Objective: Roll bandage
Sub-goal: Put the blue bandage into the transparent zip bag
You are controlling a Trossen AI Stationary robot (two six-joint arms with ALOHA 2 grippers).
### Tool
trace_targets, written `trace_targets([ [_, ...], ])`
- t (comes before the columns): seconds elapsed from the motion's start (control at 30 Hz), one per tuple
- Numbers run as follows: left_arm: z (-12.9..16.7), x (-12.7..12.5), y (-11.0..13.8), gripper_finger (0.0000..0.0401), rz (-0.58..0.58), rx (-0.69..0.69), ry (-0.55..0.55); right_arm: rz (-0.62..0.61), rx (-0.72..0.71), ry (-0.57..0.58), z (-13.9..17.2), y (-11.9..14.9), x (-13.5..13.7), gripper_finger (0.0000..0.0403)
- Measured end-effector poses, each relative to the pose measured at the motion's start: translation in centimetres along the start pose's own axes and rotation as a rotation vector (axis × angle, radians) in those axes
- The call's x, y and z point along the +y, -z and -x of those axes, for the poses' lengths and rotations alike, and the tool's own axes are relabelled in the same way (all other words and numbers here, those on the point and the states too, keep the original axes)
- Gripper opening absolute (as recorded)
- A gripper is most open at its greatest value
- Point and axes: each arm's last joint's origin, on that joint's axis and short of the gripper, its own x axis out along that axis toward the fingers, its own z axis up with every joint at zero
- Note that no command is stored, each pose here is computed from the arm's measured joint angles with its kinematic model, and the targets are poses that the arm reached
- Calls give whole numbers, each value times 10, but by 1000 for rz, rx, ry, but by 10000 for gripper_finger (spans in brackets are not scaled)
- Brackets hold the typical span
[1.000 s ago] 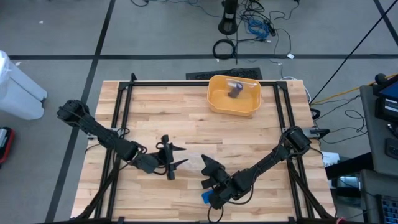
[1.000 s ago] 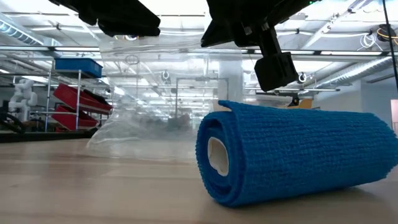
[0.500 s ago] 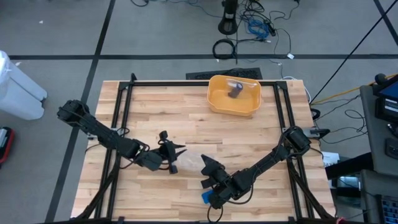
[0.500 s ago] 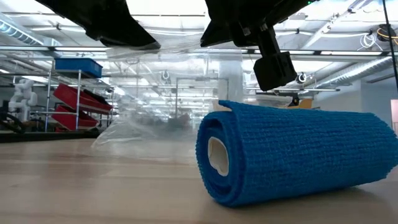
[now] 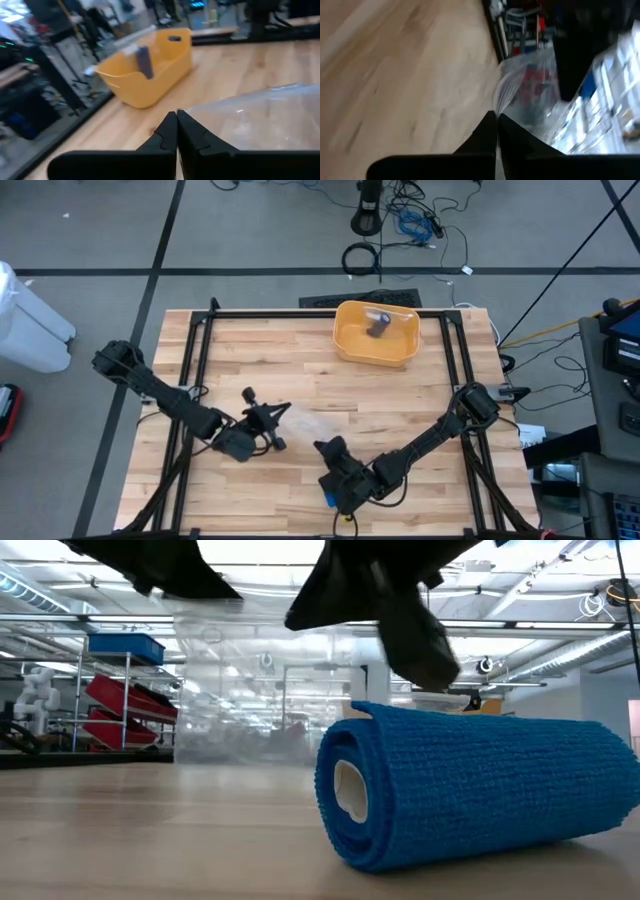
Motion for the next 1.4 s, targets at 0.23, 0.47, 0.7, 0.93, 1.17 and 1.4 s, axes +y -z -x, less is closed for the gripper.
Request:
trace_targets([
  [0.23, 27, -6, -1, 1, -30, -97, -171, -363, -48, -99, -7, 0, -3, 0],
  [0.47, 35, -12, -8, 0, -44, -123, -128, -575, -80, -328, -34, 9, -10, 0],
  [0.7, 23, -23, 7, 0, -92, -89, -90, -744, 3, -386, -49, 20, -9, 16],
  [0.93, 10, -38, 24, 0, -137, -61, -62, -743, -28, -410, -13, 17, -29, 91],
  [1.17, -2, -62, 29, 0, -148, -48, -41, -770, -45, -579, 42, 21, -48, 175],
  [1.4, -25, -81, 27, 0, -151, -19, -34, -720, -72, -984, 60, 17, -34, 218],
])
